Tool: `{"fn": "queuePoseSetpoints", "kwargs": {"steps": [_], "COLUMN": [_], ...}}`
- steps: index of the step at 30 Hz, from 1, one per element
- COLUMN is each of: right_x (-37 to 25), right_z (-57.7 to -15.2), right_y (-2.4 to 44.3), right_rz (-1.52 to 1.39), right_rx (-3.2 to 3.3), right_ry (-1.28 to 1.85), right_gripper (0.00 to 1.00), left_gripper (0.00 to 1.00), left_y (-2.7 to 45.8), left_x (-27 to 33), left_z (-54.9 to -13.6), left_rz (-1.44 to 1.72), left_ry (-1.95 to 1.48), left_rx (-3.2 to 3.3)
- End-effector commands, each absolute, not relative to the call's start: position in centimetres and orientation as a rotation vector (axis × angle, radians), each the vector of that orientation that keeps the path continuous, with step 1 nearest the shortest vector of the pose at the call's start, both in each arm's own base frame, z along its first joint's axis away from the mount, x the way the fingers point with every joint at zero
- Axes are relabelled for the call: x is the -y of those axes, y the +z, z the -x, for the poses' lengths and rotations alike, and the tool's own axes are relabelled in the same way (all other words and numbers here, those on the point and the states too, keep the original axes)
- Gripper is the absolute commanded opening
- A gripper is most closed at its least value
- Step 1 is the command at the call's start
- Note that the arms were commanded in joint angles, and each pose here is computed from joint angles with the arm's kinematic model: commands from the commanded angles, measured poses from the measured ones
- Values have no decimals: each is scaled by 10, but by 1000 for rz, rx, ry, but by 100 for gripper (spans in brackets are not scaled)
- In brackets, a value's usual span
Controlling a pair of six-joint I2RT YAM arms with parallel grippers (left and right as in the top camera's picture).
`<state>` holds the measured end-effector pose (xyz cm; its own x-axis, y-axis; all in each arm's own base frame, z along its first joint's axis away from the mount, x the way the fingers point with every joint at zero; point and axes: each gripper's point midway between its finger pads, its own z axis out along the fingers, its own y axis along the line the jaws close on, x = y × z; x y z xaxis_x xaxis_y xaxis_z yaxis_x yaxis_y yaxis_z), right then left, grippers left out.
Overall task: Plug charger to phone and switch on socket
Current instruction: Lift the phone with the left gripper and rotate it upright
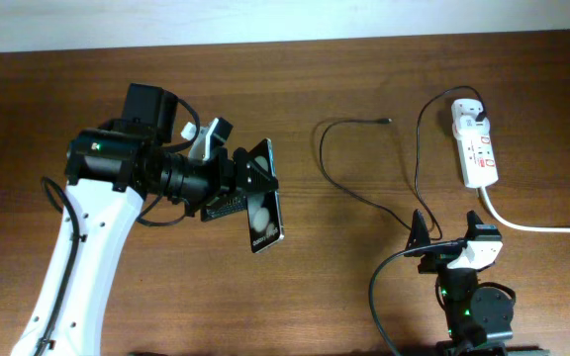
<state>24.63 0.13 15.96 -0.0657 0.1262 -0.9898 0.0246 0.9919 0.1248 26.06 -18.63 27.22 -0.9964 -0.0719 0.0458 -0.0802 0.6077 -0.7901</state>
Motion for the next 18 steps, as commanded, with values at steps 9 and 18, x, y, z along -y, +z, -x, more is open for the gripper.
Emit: {"fn": "queuePoseSetpoints", "kwargs": {"steps": [9, 18], "right_x": [2, 2], "right_z": [-246, -246], "right_y": [157, 157], "right_rz": [-127, -127], "right_rx": [-1638, -1638], "right_ry": [69, 69], "right_gripper": [99, 99], "left_gripper": [66, 64], "left_y": [285, 233], "left_x": [190, 197], "left_z": [-263, -287], "left_rz": [-226, -309], "left_ry": [1463, 1348], "left_rx": [2725, 2591]}}
